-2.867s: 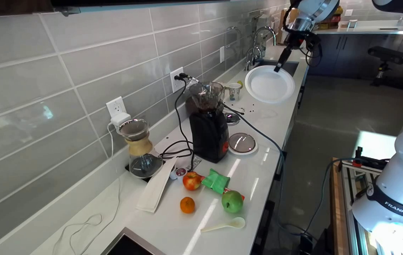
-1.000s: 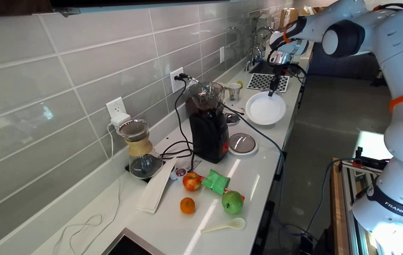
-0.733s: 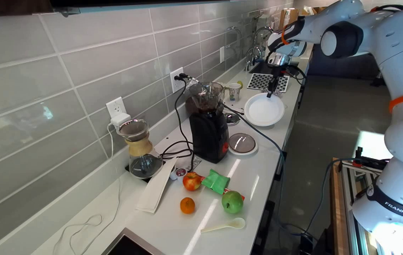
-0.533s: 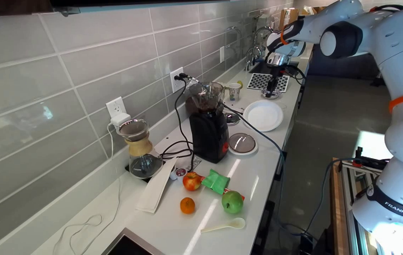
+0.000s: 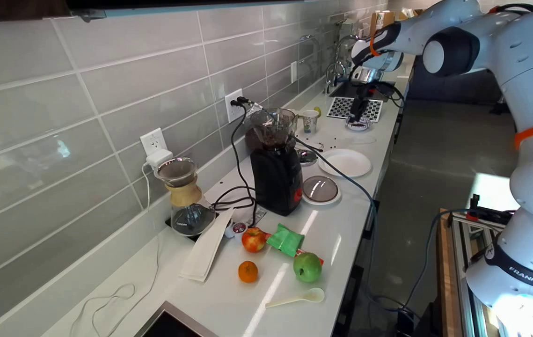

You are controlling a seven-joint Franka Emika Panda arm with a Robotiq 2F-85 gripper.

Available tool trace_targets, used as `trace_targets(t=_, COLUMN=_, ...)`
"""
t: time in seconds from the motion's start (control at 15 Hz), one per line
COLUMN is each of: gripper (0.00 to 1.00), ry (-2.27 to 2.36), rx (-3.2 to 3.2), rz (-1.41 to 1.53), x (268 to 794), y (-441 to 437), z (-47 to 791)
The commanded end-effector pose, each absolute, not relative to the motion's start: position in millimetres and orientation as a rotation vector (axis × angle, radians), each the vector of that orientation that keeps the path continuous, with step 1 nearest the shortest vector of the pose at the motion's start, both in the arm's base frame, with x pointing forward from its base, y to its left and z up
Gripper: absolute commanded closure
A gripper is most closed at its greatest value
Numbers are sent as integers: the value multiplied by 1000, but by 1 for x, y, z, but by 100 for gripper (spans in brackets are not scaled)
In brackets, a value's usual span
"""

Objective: Pour the coffee beans from the white plate into the coffeemaker.

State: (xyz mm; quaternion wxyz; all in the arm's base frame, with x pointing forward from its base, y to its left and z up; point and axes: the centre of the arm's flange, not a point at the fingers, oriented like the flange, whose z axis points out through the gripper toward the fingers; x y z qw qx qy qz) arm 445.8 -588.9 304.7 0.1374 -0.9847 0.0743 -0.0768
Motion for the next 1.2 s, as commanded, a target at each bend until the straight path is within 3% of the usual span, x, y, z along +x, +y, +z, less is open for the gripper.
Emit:
trace_targets(t=0.0, gripper=0, ry=323, rx=-2884, rz=-183, x=446, y=-560, z=328)
trace_targets(t=0.93, gripper=0, ry=816, rx=-2960, rz=-91, x=421, y=-430, z=353)
trace_targets(t=1.13, gripper=0, ry=762, rx=-2957, rz=-124, x=438, y=-448, z=355)
